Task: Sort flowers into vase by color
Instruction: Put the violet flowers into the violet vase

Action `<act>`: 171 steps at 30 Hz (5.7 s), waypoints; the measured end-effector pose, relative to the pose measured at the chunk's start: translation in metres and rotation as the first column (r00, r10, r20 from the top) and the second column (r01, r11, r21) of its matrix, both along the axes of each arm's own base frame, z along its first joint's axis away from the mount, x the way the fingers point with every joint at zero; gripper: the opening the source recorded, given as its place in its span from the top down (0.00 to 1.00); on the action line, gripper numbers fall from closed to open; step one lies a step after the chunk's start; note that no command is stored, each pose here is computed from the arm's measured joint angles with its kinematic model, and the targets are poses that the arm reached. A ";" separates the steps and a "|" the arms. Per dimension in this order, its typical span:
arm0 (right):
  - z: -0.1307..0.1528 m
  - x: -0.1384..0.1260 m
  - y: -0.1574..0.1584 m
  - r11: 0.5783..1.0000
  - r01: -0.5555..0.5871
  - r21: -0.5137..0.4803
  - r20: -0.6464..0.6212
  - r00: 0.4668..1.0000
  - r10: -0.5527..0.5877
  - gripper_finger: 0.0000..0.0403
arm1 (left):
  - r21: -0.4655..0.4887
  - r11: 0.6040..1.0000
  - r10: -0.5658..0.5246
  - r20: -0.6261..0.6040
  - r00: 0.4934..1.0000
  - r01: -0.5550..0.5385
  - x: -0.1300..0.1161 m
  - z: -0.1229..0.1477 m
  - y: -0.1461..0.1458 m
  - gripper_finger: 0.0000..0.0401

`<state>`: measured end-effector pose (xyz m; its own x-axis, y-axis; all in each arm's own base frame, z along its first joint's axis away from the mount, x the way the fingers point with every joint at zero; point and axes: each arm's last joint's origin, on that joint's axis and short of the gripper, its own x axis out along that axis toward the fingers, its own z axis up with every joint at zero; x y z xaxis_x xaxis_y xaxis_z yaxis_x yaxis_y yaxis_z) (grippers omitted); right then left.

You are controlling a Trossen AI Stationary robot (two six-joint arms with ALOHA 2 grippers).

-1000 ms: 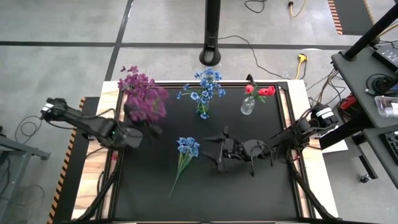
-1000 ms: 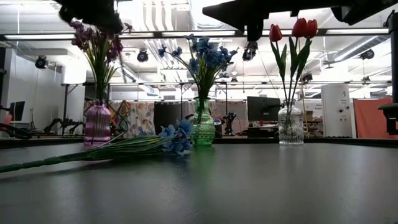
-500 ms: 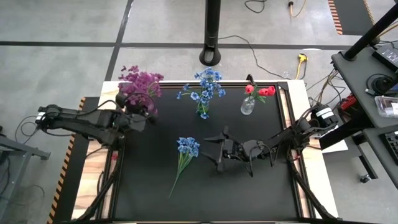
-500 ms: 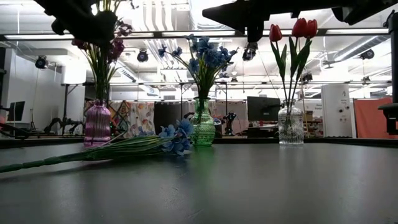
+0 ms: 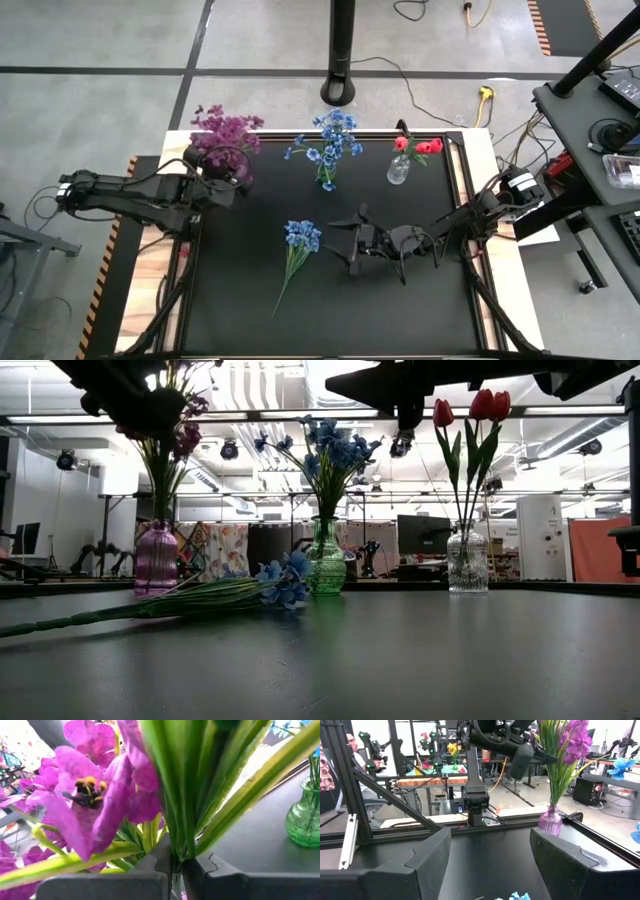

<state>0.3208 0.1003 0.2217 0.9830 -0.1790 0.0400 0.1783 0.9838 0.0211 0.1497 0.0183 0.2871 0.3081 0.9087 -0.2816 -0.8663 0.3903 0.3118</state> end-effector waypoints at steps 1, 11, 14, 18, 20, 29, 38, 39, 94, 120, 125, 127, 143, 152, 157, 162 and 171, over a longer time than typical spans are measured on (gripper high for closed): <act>0.000 0.000 0.000 1.000 0.000 0.000 0.000 1.000 0.000 0.34 | -0.004 1.000 -0.003 0.000 1.000 0.003 0.000 0.000 0.000 0.99; 0.000 0.000 0.000 1.000 0.000 0.000 -0.004 1.000 0.000 0.34 | -0.033 0.999 -0.025 -0.008 1.000 0.024 0.002 -0.001 0.000 0.99; 0.000 0.000 0.000 1.000 0.001 -0.001 -0.004 1.000 -0.001 0.34 | -0.034 0.999 -0.029 0.005 1.000 0.029 0.002 0.006 0.000 0.99; -0.001 0.000 0.000 1.000 0.001 -0.002 -0.006 1.000 -0.001 0.34 | -0.027 0.999 -0.040 0.006 0.999 0.040 0.002 0.018 0.000 0.99; -0.001 0.000 0.000 1.000 0.001 -0.004 -0.010 1.000 -0.001 0.34 | -0.033 0.997 -0.065 -0.010 0.998 0.065 0.002 0.023 0.000 0.99; -0.002 0.000 0.000 1.000 0.001 -0.007 -0.024 1.000 -0.001 0.34 | -0.111 0.985 -0.142 -0.088 0.986 0.132 -0.002 0.029 -0.001 0.99; -0.002 0.000 0.000 1.000 0.000 -0.007 -0.024 1.000 0.000 0.34 | -0.120 0.986 -0.131 -0.136 0.982 0.115 0.001 0.023 0.001 0.99; -0.003 0.000 0.000 1.000 0.000 -0.007 -0.024 1.000 0.000 0.34 | -0.113 0.988 -0.121 -0.137 0.983 0.105 0.001 0.023 0.002 0.99; -0.005 0.000 0.000 1.000 -0.001 -0.014 -0.045 0.999 0.000 0.34 | -0.051 0.991 0.130 0.074 0.989 -0.126 -0.005 -0.012 0.005 0.99; -0.005 0.000 0.000 1.000 -0.001 -0.014 -0.046 0.999 0.000 0.34 | -0.092 0.984 0.166 0.143 0.976 -0.154 -0.005 -0.024 0.005 0.99; -0.005 0.000 0.000 1.000 -0.001 -0.014 -0.046 0.999 0.000 0.34 | -0.097 0.984 0.165 0.151 0.975 -0.151 -0.005 -0.023 0.005 0.99; -0.005 0.000 0.000 1.000 -0.001 -0.014 -0.046 0.999 0.000 0.34 | -0.096 0.985 0.157 0.145 0.977 -0.145 -0.004 -0.023 0.005 0.99; -0.005 0.000 0.000 1.000 -0.001 -0.015 -0.048 0.999 0.000 0.34 | -0.090 0.982 0.181 0.180 0.967 -0.167 -0.009 -0.004 0.011 0.99; -0.005 0.000 0.000 1.000 -0.001 -0.017 -0.054 0.999 0.000 0.34 | -0.118 0.980 0.178 0.176 0.968 -0.159 -0.009 -0.005 0.012 0.99; -0.005 0.000 0.000 1.000 -0.001 -0.018 -0.054 0.999 0.000 0.34 | -0.122 0.979 0.184 0.170 0.968 -0.165 -0.008 -0.006 0.013 0.99; -0.005 0.000 0.000 1.000 -0.001 -0.018 -0.054 0.999 0.000 0.34 | -0.134 0.976 0.191 0.165 0.968 -0.170 -0.008 -0.006 0.016 0.99; -0.005 0.000 0.000 1.000 -0.001 -0.018 -0.054 0.999 0.000 0.34 | -0.144 0.976 0.184 0.141 0.973 -0.163 -0.006 -0.007 0.017 0.99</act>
<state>0.3210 0.1004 0.2162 0.9839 -0.1784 -0.0096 0.1783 0.9840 -0.0058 0.1434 0.0356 0.2796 0.1974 0.9105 -0.3634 -0.9576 0.2584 0.1274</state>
